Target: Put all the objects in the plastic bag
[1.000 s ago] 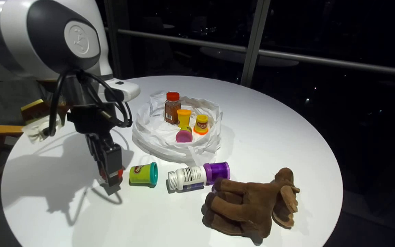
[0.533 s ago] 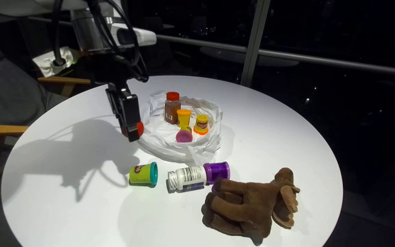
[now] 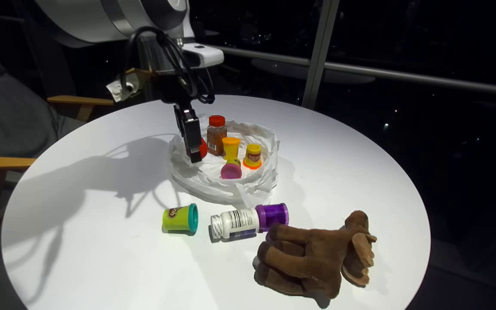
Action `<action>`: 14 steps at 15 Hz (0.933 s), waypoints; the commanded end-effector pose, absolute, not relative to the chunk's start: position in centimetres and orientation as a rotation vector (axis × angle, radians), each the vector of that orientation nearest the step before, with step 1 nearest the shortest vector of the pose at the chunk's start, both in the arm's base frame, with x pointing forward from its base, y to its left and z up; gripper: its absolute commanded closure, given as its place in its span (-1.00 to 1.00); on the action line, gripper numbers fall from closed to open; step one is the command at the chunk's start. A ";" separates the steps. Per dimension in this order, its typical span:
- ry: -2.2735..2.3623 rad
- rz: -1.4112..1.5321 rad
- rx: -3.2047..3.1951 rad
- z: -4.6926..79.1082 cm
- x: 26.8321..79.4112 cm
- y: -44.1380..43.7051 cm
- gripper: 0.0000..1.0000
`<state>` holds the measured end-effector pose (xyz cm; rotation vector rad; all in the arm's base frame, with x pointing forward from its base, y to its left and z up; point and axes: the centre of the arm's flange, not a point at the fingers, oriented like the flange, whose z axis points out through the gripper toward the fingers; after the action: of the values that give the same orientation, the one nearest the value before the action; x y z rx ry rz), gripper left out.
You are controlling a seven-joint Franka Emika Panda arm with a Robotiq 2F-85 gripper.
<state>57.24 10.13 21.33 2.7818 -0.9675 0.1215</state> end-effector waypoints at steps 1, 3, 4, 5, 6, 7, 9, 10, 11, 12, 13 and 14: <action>-1.101 0.185 2.761 18.9 62.3 11.1 0.59; -1.135 0.213 2.751 18.7 63.7 11.3 0.59; -1.146 0.228 2.746 18.4 64.2 11.3 0.59; -1.151 0.231 2.752 18.4 64.5 11.4 0.59; -1.143 0.223 2.759 18.2 64.9 11.7 -0.09; -1.136 0.208 2.769 17.9 65.1 11.8 -0.43; -1.144 0.198 2.778 17.8 65.0 11.8 -0.73; -1.150 0.199 2.783 18.0 64.6 12.0 -0.87; -1.143 0.195 2.801 18.8 63.7 11.7 -1.00; -1.140 0.196 2.799 20.5 62.4 10.1 -1.00; -1.134 0.195 2.792 21.7 61.0 9.4 -1.00; -1.141 0.174 2.771 22.9 59.4 8.6 -1.00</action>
<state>63.54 11.03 18.21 2.7721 -1.1431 0.1894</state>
